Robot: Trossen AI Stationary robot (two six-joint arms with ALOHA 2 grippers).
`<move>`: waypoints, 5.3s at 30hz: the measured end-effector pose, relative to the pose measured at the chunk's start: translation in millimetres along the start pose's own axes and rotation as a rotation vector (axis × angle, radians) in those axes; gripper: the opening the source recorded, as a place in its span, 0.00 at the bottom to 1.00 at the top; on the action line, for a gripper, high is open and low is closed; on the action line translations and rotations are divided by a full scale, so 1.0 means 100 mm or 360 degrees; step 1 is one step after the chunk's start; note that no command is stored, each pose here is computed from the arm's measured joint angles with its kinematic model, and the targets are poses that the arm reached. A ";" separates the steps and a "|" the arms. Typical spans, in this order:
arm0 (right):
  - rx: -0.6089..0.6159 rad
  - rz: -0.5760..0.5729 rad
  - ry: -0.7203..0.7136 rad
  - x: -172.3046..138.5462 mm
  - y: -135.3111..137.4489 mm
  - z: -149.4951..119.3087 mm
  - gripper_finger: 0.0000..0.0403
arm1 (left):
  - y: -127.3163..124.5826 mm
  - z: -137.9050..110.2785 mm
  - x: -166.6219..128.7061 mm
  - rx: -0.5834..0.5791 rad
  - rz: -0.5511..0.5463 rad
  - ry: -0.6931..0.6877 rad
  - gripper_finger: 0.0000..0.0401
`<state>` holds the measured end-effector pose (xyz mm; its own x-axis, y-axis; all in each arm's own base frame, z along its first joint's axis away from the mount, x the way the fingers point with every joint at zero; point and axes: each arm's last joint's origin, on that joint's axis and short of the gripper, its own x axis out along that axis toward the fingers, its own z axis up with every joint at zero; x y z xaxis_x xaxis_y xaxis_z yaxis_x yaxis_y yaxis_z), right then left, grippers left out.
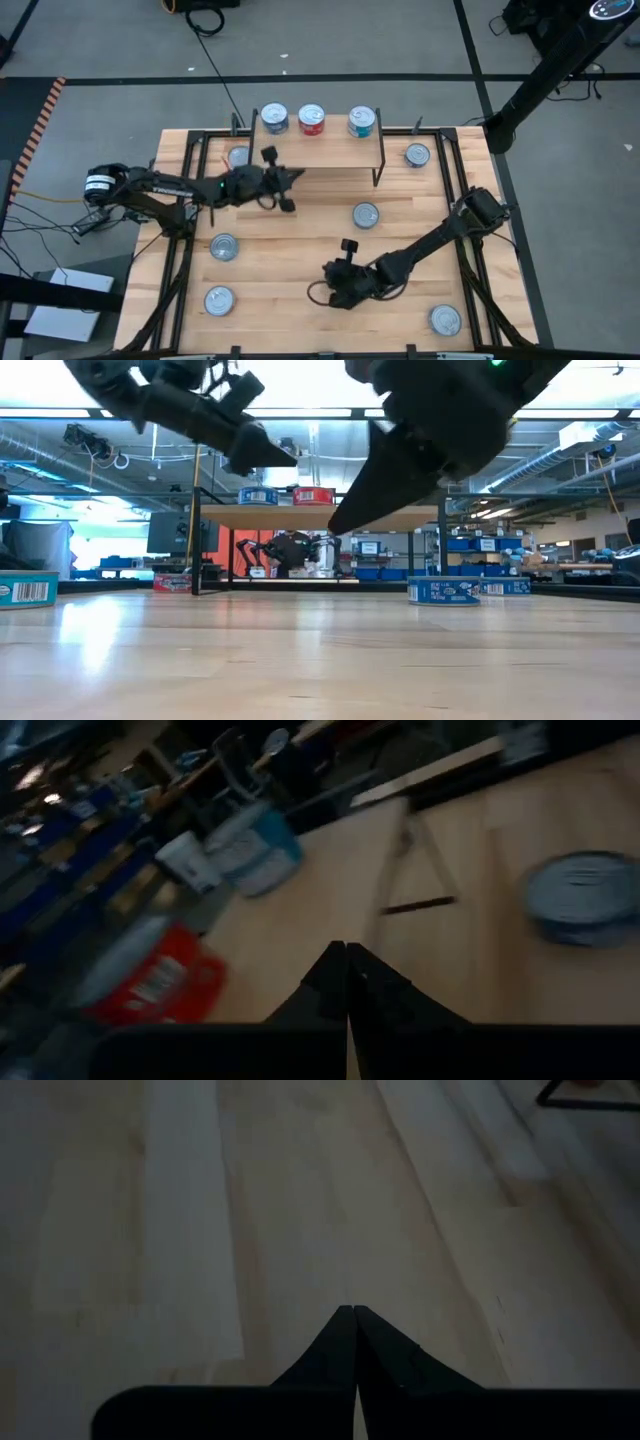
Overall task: Stack canned seafood by type on shelf
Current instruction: Put the yellow blue tuna can on the shelf aligned with the other yellow blue tuna cans
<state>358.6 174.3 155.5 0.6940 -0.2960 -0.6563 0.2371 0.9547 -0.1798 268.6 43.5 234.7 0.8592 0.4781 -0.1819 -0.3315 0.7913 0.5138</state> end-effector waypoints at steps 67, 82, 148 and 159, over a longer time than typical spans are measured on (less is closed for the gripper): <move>0.0132 0.0091 -0.0095 0.00 0.01 0.10 0.04 | -1.03 -0.03 -0.76 -0.0201 -0.0701 -0.0155 0.01; 0.0129 0.0089 -0.0090 0.00 0.01 0.10 0.04 | -1.03 -0.04 -0.76 -0.0196 -0.0702 -0.0149 0.01; 0.0051 -0.0015 -0.0061 -0.13 -0.08 -0.04 0.02 | -1.44 0.04 -0.45 -0.0015 -0.1127 0.0116 0.01; 0.0106 -0.0011 -0.0086 -0.74 -0.16 0.05 0.04 | -1.50 0.07 -0.51 0.0047 -0.1172 0.0116 0.01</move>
<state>306.9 181.2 210.6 0.7276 -0.3054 -0.6143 0.2853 0.9490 -0.1339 276.7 -102.1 173.0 0.8266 -0.1476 -0.5431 0.3324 0.9067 0.2595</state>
